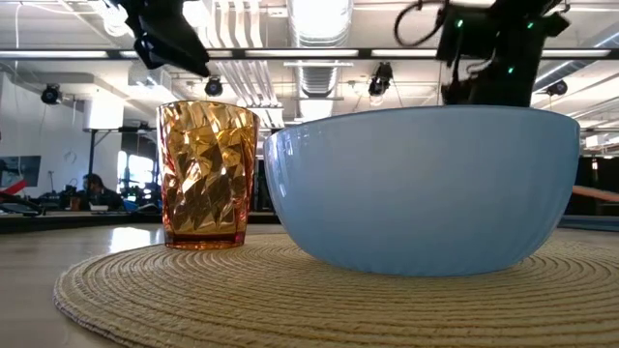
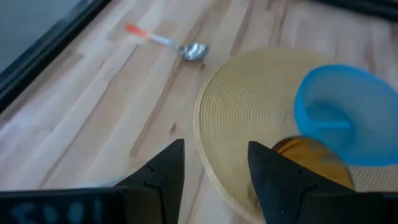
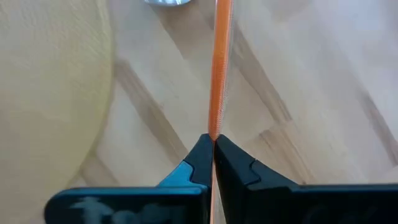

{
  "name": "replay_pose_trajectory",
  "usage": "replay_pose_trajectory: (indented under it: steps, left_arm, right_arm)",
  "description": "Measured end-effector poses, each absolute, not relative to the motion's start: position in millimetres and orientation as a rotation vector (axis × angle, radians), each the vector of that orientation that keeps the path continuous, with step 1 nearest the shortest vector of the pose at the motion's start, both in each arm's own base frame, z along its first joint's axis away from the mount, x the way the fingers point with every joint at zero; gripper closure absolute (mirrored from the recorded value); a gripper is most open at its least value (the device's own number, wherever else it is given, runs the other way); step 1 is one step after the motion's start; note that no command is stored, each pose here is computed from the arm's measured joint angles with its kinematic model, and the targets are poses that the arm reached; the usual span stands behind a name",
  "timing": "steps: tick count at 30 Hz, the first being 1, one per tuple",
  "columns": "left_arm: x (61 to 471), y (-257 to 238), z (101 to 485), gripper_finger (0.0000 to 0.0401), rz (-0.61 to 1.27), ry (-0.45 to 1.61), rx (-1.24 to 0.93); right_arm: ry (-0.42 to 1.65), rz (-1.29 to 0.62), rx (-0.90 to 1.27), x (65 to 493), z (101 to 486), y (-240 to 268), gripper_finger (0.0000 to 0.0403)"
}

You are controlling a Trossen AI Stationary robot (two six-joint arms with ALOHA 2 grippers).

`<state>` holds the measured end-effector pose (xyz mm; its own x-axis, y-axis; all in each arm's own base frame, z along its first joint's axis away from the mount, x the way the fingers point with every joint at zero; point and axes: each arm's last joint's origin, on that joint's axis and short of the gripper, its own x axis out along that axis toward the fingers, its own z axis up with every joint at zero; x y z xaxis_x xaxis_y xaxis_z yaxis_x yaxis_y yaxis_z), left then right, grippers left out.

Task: Pick & Place Utensil
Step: Put the orange drinking straw into the orange cup on the brown mat

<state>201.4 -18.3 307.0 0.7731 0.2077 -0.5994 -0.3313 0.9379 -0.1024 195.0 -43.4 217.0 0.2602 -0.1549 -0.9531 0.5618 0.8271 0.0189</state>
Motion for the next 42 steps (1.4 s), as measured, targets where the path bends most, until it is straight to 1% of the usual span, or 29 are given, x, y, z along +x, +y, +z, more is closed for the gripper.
replay_pose_trajectory:
  steps: [5, 9, 12, 20, 24, 37, 42]
  left_arm:
    - [209.4, -19.4, 314.9, 0.0233, 0.257, 0.524, -0.167]
    - [217.3, -20.4, 317.1, 0.0233, 0.237, 0.477, -0.126]
    - [223.9, -21.3, 315.3, 0.0233, 0.228, 0.467, -0.098]
    - [242.1, -24.1, 299.6, 0.0233, 0.197, 0.388, -0.055]
    - [244.0, -24.4, 290.9, 0.0233, 0.19, 0.355, -0.047]
    - [244.3, -24.7, 276.1, 0.0233, 0.159, 0.02, -0.099]
    - [240.3, -25.0, 269.3, 0.0233, 0.126, -0.052, -0.102]
  right_arm:
    - [1.075, -0.457, 0.398, 184.9, 238.4, -29.4, 0.0394]
    - [0.947, -0.391, 0.392, 184.9, 251.5, -17.8, 0.0394]
    - [0.841, -0.325, 0.367, 190.0, 260.3, -9.1, 0.0394]
    - [0.569, -0.146, 0.197, 215.6, 279.0, 6.9, 0.0394]
    - [0.493, -0.108, 0.118, 226.9, 282.1, 9.0, 0.0394]
    - [0.312, -0.031, -0.026, 265.8, 278.1, 19.2, 0.0394]
    - [0.231, -0.003, -0.049, 282.4, 273.6, 23.8, 0.0394]
